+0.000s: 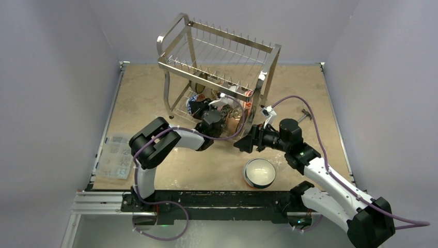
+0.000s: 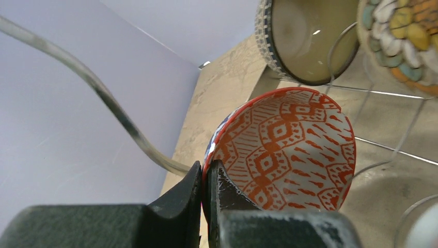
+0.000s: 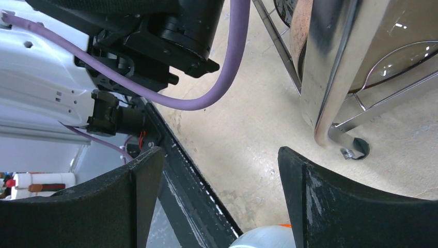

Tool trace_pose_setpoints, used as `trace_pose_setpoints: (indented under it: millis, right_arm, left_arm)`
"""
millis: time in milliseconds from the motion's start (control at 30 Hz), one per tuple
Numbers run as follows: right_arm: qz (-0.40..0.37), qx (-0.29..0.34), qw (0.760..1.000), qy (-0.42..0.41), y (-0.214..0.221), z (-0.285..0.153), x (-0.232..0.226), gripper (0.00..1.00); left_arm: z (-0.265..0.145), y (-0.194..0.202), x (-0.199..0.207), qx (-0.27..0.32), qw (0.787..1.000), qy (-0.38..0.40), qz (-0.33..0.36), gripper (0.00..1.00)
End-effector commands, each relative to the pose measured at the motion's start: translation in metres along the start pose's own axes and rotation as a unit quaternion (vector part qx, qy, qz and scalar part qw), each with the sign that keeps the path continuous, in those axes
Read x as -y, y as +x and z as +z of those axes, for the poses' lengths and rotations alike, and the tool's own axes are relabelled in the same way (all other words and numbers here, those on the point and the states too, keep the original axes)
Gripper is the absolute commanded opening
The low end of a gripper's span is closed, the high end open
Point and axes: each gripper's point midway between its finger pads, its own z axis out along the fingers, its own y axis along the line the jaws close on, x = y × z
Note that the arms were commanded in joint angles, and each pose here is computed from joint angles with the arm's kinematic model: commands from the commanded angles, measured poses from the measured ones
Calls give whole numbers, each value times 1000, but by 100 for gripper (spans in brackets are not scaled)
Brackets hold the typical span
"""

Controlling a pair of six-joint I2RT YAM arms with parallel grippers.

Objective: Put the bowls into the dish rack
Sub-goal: Place the bowl in the dish rack.

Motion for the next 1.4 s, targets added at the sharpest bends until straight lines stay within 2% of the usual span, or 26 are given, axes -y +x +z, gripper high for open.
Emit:
trace_pose_setpoints:
  millis: [0, 167, 500, 667, 733, 800, 1067, 1200, 1300, 1367]
  right_arm:
    - [-18, 16, 1000, -1, -8, -1, -2, 83]
    - [-18, 14, 1000, -2, -7, 0, -3, 83]
    - [-20, 16, 1000, -3, -8, -1, -3, 83]
    - [-22, 18, 1000, -4, -10, -2, -5, 83]
    - [-23, 19, 1000, -4, -11, -3, -6, 83]
    - [-23, 19, 1000, -4, -11, -4, -7, 84]
    - [-24, 22, 999, -2, -13, -7, -9, 86]
    - [-24, 21, 999, 1, -12, -9, -9, 88]
    - [-24, 20, 999, 6, -11, -11, -8, 89]
    - [-22, 20, 999, 11, -10, -12, -7, 91]
  left_arm:
    - [-6, -23, 25, 9, 998, 50, -36, 0]
    - [-12, -24, 46, 0, 994, 95, -48, 0]
    - [-21, -35, 42, -3, 985, 132, -107, 24]
    - [-26, -42, 36, -7, 976, 153, -152, 74]
    - [-27, -41, 31, -12, 975, 151, -165, 85]
    - [-28, -40, 24, -17, 974, 147, -173, 91]
    - [-42, -27, -15, -47, 958, 149, -241, 97]
    - [-56, -3, -31, -77, 947, 164, -265, 98]
    - [-71, 14, -36, -103, 930, 194, -296, 98]
    - [-87, 22, -31, -124, 907, 239, -325, 98]
